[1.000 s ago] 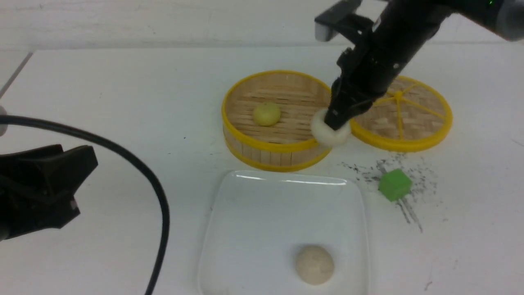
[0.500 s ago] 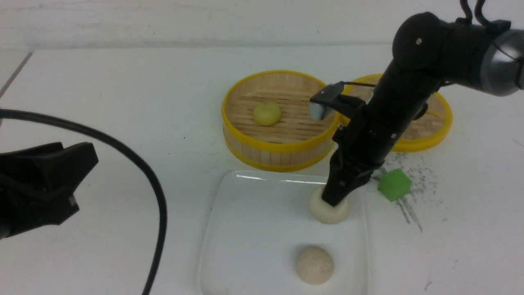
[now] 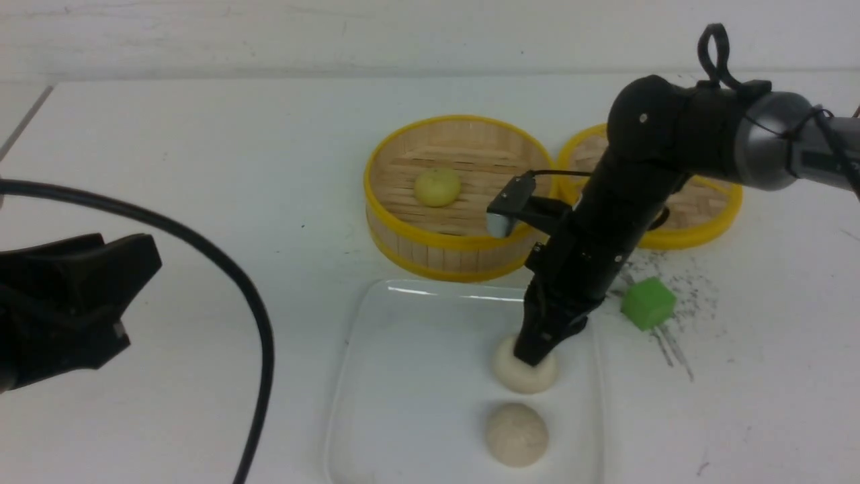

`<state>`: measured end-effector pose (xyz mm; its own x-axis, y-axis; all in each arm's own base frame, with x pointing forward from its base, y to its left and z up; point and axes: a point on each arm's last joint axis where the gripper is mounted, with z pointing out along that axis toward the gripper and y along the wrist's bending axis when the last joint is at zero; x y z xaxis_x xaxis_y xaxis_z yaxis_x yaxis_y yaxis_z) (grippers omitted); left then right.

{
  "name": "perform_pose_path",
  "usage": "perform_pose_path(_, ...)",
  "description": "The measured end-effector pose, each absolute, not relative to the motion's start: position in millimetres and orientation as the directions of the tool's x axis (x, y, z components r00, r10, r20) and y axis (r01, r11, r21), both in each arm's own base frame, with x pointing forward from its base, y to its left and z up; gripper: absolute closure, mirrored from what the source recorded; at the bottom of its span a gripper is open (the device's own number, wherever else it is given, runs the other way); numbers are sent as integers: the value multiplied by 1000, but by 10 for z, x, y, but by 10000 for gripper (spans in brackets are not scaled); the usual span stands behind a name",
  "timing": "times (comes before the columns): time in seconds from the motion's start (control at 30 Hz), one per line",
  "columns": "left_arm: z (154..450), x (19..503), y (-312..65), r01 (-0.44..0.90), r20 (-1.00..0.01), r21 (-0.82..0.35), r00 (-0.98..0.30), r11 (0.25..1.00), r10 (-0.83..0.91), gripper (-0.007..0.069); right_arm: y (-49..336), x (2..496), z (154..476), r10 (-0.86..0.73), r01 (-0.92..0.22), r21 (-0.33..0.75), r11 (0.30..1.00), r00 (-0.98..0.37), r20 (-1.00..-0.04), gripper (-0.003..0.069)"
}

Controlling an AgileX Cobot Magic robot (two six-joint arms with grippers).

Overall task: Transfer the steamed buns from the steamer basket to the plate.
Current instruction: Use the right arm to put the steamed stuffed bun into the plate, then use the left arm to grab the steamed stuffed bun that is closest to it

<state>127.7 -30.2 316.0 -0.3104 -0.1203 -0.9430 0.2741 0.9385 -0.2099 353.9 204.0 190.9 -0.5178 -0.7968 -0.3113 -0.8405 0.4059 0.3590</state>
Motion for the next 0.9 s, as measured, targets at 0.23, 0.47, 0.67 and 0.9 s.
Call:
perform_pose_path(0.23, 3160, 1277, -302, 274, -943, -210, -310, 939, -120, 270, 2033, 3508, 1912, -808, -837, 382, 392, -512, -292, 442)
perform_pose_path(0.47, 3160, 1276, -302, 275, -943, -210, -311, 938, -120, 270, 2032, 3505, 1912, -809, -836, 384, 391, -511, -290, 46)
perform_pose_path(0.67, 3158, 1274, -308, 278, -941, -217, -315, 936, -124, 270, 2030, 3506, 2021, -810, -859, 350, 374, -486, -328, 1)
perform_pose_path(0.9, 3149, 1267, -319, 289, -937, -220, -327, 932, -120, 270, 2027, 3584, 2765, -773, -913, 157, 377, -404, -489, 76)
